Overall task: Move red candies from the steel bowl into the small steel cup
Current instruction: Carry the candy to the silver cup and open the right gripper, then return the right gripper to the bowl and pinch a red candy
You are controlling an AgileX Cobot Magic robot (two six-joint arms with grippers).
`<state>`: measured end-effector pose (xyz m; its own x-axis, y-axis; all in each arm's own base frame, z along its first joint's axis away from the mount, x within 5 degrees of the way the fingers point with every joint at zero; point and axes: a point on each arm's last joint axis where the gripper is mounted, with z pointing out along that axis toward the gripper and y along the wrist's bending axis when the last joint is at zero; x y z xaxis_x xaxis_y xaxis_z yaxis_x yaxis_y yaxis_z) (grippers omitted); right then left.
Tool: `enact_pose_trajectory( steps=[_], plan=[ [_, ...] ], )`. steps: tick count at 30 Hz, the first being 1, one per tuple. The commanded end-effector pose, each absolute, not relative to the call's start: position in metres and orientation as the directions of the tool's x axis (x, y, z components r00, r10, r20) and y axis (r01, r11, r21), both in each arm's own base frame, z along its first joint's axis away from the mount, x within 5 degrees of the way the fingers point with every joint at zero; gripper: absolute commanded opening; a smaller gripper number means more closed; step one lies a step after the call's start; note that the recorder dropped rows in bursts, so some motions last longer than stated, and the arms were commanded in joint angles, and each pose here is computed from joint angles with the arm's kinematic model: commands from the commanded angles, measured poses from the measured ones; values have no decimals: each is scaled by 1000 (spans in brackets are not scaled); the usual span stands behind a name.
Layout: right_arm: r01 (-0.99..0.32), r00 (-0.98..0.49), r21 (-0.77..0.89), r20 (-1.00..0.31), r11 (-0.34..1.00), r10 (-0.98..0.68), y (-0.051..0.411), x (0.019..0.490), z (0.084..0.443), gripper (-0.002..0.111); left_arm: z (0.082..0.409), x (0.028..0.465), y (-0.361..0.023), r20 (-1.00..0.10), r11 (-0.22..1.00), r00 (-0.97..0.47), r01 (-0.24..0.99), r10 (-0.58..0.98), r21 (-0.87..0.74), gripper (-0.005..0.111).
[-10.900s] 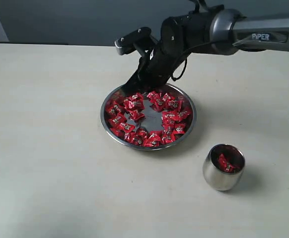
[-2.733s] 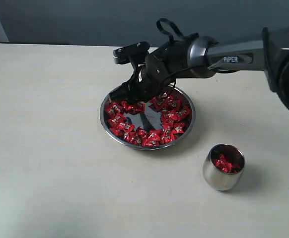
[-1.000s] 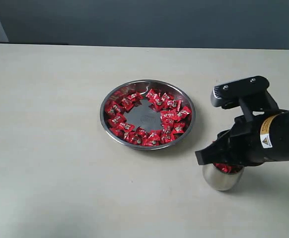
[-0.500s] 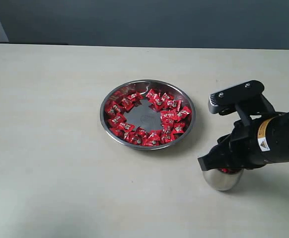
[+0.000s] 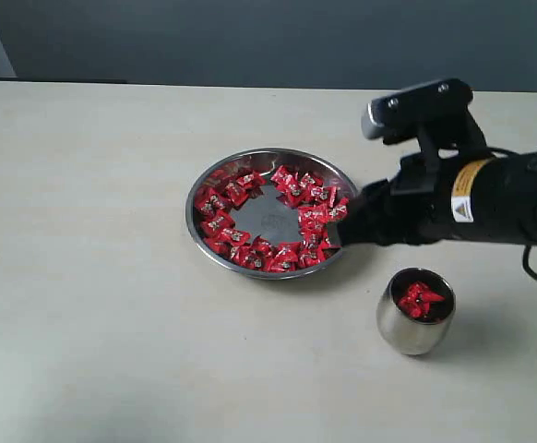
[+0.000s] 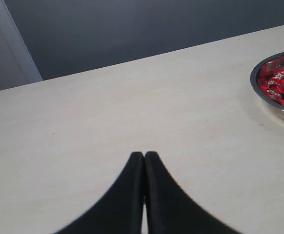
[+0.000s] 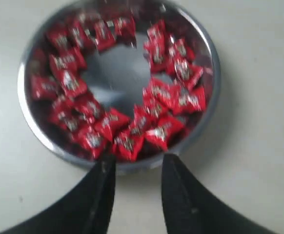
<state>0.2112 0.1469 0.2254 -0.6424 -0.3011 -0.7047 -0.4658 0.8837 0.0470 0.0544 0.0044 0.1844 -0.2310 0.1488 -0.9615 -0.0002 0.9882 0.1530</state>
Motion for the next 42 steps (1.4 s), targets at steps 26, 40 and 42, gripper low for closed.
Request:
enact_pose_trajectory(
  steps=[26,40,42],
  plan=[
    [-565,-657,-230,-456,792,-601,251,378,151,33,186,54,4,-965,989,-219,-2,144,148,0],
    [-571,-684,-269,-367,776,-630,251,384,131,33,186,54,4,-965,989,-219,-2,146,150,0],
    [-570,-683,-266,-371,777,-629,252,384,131,33,186,54,4,-965,989,-219,-2,146,150,0]
  ],
)
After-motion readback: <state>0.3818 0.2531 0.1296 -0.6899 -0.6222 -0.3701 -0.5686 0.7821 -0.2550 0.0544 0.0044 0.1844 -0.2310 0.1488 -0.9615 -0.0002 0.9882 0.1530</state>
